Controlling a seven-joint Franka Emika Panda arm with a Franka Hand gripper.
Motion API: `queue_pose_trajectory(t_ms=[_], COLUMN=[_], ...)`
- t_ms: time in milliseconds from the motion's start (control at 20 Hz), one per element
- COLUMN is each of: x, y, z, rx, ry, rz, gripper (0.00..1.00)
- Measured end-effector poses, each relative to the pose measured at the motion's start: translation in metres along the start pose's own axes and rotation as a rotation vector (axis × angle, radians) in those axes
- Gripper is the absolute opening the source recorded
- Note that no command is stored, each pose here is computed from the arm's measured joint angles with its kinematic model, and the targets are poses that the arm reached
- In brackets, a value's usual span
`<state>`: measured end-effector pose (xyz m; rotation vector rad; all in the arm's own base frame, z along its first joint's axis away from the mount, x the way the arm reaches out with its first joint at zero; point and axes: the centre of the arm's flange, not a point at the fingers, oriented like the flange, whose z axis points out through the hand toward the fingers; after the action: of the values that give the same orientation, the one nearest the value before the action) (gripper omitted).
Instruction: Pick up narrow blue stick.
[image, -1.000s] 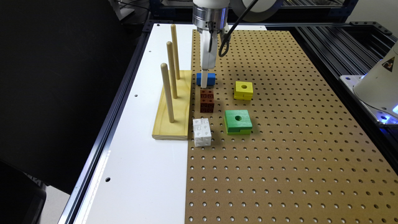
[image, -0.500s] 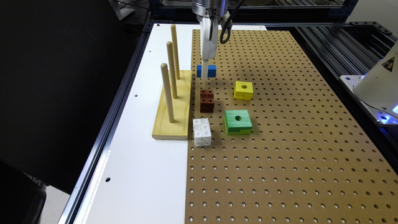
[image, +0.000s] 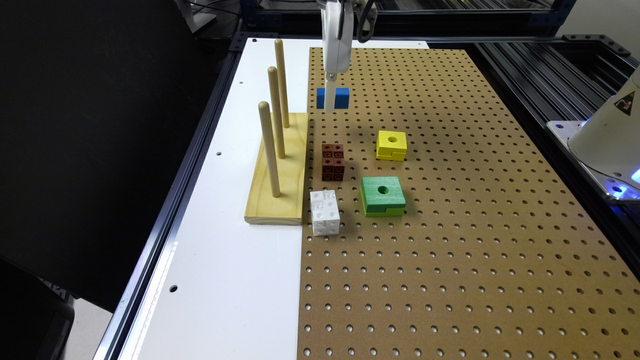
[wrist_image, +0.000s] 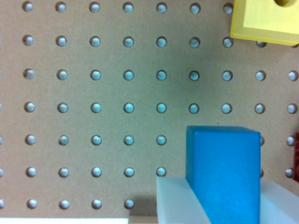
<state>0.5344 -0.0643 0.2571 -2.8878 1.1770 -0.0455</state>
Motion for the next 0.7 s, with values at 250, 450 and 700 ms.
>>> queue_pose_trajectory(t_ms=[250, 450, 700], x=[-0.0017, -0.0024, -0.0051], y=[0.001, 0.001, 0.002], z=[-0.025, -0.041, -0.061], rx=[-0.0049, -0.0029, -0.0058], ry=[0.0013, 0.0087, 0.0112], rz=[-0.0013, -0.0019, -0.0028], gripper=[0.00, 0.00, 0.00])
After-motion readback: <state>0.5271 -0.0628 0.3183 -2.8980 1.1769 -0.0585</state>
